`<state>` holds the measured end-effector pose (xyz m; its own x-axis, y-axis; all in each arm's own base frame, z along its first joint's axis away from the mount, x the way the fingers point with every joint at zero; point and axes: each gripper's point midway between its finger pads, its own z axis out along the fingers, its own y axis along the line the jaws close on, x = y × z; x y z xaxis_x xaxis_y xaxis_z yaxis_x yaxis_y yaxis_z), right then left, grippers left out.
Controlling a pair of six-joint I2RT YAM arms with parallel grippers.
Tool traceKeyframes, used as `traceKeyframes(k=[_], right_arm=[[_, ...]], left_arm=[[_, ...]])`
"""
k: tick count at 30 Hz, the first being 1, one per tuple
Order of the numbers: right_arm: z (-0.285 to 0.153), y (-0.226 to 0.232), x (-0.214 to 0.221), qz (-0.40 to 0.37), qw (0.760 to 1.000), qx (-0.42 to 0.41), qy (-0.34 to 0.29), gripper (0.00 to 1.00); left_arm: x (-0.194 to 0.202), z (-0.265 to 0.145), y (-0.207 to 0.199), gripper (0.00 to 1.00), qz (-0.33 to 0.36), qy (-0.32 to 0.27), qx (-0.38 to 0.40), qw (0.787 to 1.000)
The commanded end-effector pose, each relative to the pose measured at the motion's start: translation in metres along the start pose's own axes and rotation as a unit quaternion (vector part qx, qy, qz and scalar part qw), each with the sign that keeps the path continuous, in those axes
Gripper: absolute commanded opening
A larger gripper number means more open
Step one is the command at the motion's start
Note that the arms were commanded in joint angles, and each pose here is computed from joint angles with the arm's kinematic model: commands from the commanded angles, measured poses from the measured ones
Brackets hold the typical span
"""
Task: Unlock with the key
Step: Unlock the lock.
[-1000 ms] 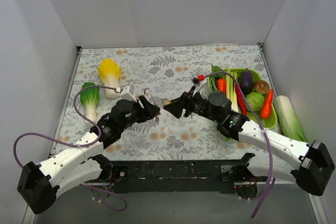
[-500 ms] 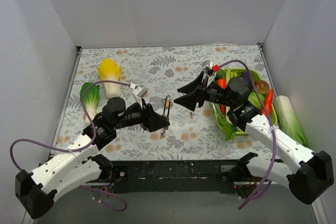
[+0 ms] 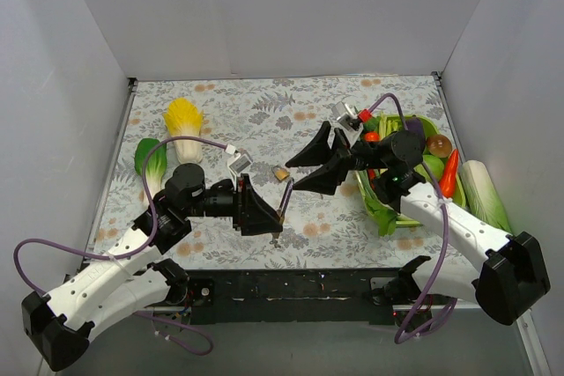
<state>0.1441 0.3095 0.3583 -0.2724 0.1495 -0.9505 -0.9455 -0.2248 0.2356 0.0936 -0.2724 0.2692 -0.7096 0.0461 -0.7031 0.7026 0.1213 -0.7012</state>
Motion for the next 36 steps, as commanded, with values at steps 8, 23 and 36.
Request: traceKeyframes(k=[8, 23, 36], right_arm=[[0.008, 0.022, 0.018, -0.005, 0.998, -0.048, 0.04, 0.66], [0.008, 0.01, 0.027, 0.034, 0.998, -0.005, 0.045, 0.28], [0.01, -0.02, 0.039, 0.064, 0.994, 0.056, 0.07, 0.09]], left_arm=[[-0.031, -0.005, -0.037, 0.0, 0.054, -0.049, 0.056, 0.996], [-0.041, -0.008, 0.0, 0.0, 0.055, -0.087, -0.052, 0.993], [-0.052, -0.024, 0.075, 0.0, 0.068, -0.121, -0.241, 0.96]])
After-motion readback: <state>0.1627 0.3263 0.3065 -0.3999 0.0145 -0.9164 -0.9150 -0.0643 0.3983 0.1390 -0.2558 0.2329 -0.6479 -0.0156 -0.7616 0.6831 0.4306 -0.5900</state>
